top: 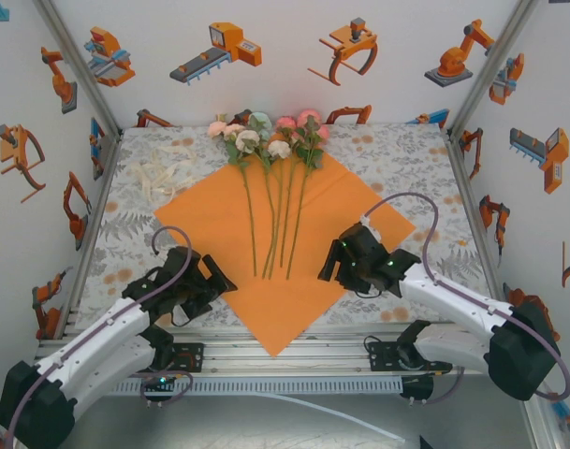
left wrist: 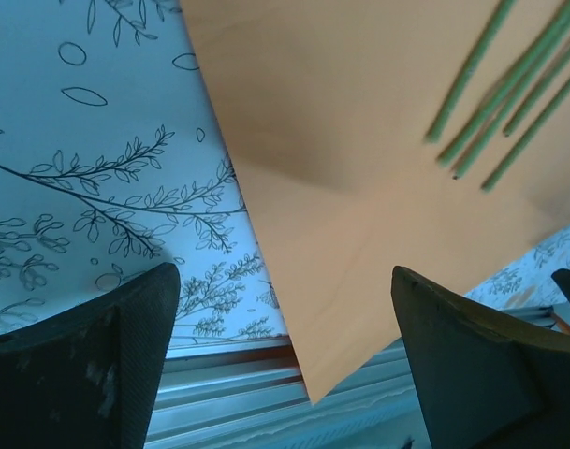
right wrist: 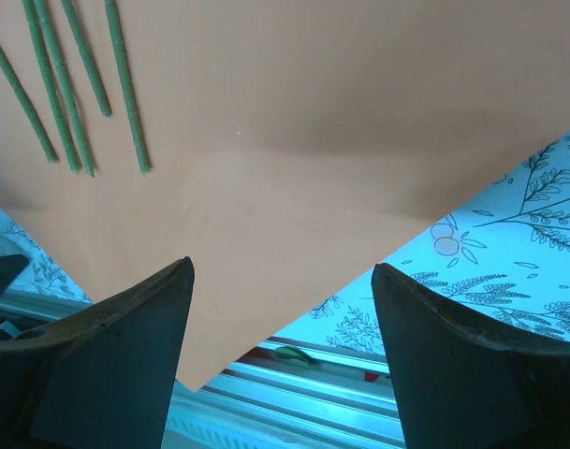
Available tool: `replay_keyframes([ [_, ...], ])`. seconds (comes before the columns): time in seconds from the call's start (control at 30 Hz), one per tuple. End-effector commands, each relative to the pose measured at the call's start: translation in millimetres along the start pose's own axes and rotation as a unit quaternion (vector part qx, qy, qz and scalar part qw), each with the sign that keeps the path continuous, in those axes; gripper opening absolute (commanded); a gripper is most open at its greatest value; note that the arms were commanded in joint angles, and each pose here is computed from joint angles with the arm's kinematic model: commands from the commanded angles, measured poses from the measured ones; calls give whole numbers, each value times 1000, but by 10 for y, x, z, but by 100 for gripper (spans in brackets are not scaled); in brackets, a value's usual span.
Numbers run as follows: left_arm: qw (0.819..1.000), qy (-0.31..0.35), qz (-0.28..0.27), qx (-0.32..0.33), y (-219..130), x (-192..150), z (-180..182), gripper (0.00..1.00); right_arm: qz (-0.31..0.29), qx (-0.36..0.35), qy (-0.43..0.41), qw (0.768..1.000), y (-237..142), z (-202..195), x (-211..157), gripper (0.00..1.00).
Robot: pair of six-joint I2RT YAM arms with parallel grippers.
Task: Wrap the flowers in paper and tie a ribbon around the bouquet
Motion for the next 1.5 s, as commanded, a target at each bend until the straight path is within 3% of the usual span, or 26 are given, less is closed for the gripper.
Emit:
replay_keyframes([
  [0.0,998,-40,20,-42,94,-61,-158,84,10,0,39,999,42,-10,-64,70],
  [0.23,996,-33,66,-55,283,-176,-290,82,44,-21,75,996,186,-123,-228,71],
  [0.37,989,-32,105,-95,291,-251,-555,80,43,-28,92,994,146,-194,-275,72],
  [0.57,983,8,128,-130,123,-400,-945,82,53,-21,129,990,72,-287,-414,72],
  [0.97,978,23,142,-148,113,-456,-1124,81,38,12,170,985,104,-306,-461,72],
  [1.1,977,44,147,-149,128,-481,-1131,81,8,18,192,981,25,-226,-301,58],
  [1.2,979,75,125,-140,74,-429,-1104,83,-13,32,228,973,20,-149,-186,33],
  [1.27,976,127,104,-141,-34,-379,-1141,90,-17,36,251,967,44,-101,-134,11],
  [1.4,953,262,66,-137,-345,-300,-1208,100,-30,19,282,959,58,-105,-57,3],
  [1.47,933,330,55,-134,-491,-293,-1226,97,-42,8,310,950,72,-149,-15,2],
])
Point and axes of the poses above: each hand's point on the last joint's axis, 136 mm out from that joint toward the fingers, its own y axis out along the fingers, its own z axis along the line the jaws close on, x = y × z, the point moved 3 cm from there along -y, back along the fingers, and after that the axes turned 8 degrees about -y, right-handed, at the moved point
